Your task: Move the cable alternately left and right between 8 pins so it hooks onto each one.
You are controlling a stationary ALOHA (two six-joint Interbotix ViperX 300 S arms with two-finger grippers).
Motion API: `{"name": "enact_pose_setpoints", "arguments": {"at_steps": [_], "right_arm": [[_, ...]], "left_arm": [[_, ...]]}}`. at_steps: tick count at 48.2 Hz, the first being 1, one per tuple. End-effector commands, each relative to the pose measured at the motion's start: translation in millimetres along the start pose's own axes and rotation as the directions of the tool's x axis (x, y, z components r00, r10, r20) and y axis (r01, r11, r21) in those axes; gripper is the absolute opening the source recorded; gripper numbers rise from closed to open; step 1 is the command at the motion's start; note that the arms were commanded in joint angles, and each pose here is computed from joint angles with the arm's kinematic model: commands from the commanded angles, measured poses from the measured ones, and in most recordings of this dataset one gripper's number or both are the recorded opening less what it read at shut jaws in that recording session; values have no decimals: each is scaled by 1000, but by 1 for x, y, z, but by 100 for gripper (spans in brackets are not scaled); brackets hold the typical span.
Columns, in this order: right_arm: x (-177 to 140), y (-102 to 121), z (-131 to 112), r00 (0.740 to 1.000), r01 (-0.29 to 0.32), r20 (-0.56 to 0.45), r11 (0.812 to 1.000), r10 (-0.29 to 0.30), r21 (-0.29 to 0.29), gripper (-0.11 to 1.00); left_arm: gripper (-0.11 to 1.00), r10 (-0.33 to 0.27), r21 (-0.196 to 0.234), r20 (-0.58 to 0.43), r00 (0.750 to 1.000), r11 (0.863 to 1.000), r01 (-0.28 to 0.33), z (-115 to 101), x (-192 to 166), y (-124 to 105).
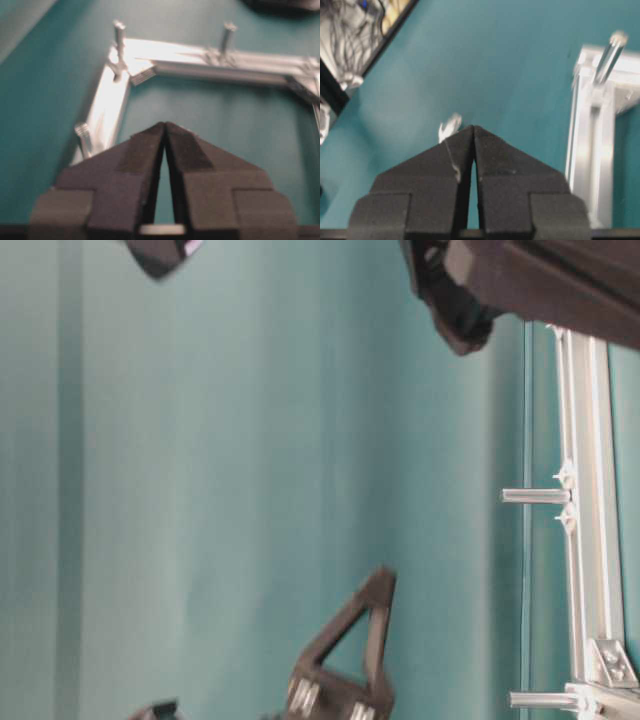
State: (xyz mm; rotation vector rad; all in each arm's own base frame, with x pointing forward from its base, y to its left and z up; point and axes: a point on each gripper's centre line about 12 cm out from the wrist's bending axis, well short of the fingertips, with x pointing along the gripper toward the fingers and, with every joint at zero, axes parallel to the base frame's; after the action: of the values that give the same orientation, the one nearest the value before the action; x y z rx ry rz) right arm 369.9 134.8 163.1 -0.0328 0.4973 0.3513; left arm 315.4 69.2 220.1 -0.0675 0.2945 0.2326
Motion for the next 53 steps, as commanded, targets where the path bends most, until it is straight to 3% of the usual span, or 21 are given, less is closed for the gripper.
{"name": "enact_pose_setpoints", "arguments": {"at_steps": [1,12,17,27,29,41,53], "right_arm": [[1,7,21,1000,-10,18,1000,10,15,0],[27,27,31,998,-32,-58,999,34,35,0],[40,34,28,992,-30,-124,999,34,38,5],[61,34,21,973,2,-229,997,15,71,54],[65,34,19,968,10,-252,997,9,77,60],[90,33,9,940,54,-340,991,-10,119,59],[106,33,-6,927,62,-374,991,-15,116,59]], "left_arm": [[14,-31,10,-1,1000,999,31,9,-20,-9],[59,-87,22,-35,996,996,88,-1,-54,-23],[72,-112,22,-36,993,993,113,-7,-65,-28],[73,-162,-12,-42,986,987,162,-23,-83,-38],[73,-173,-11,-41,984,985,173,-26,-86,-40],[73,-202,-6,-25,979,979,202,-36,-111,-40],[73,-207,-5,-35,978,978,207,-37,-126,-38]]}}
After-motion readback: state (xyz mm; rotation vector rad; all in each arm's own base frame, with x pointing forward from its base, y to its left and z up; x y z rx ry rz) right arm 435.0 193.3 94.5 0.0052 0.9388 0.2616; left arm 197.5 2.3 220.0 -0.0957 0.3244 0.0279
